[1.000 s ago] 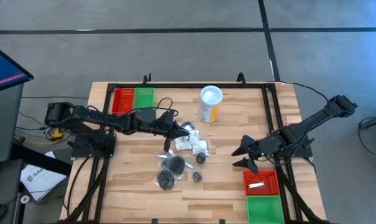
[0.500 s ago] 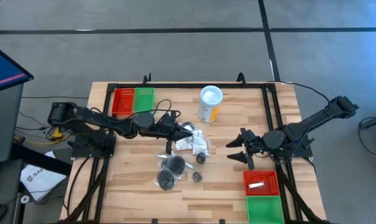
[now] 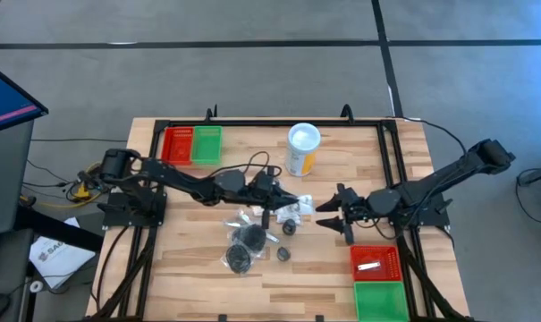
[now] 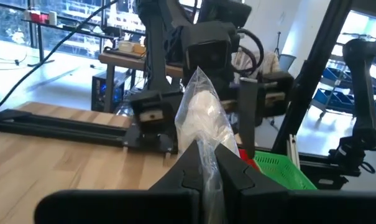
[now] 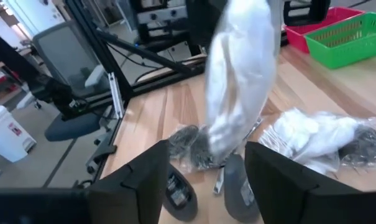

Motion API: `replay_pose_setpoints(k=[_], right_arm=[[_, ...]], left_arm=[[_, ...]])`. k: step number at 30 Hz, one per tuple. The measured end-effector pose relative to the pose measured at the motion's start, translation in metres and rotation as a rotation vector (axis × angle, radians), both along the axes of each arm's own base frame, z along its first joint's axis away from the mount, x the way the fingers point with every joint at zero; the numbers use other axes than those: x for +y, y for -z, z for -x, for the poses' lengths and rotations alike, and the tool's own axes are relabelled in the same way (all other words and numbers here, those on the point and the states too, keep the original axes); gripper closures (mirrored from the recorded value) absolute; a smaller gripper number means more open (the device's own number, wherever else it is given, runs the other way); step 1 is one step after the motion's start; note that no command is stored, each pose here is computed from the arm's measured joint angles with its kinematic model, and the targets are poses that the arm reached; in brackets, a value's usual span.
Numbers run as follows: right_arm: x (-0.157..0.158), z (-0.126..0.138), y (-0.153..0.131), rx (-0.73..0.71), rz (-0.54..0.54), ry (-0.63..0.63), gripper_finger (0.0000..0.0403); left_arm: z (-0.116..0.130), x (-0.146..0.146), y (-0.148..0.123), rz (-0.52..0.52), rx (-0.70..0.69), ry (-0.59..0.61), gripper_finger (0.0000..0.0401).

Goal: Pick & Place Travel size toiletries
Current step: Put the white cotton pack into the bottom green bin

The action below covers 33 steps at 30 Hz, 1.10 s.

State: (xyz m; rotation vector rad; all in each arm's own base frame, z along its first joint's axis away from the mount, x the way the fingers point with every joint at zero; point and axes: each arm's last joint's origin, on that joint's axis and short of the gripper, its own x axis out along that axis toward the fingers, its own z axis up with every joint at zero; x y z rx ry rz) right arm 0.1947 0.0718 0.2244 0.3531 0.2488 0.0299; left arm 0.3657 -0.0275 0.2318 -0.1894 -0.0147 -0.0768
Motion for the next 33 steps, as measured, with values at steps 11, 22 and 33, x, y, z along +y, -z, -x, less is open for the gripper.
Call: replay_pose_setpoints(k=[11,22,33], right_arm=[[-0.001,-0.001,-0.004,-0.041,0.004,-0.012,0.0227],[-0.005,-0.004,-0.009,-0.096,0.01,-0.003,0.0257],[-0.005,-0.004,-0.01,-0.1,0.007,-0.002,0.0279]], left_arm=[[-0.01,-0.013,0.01,0.001,0.02,0.021,0.0398],[-0.01,-0.019,0.008,0.002,-0.001,0.011,0.0397],[-0.021,-0.027,0.024,0.001,0.021,-0.009,0.0399]])
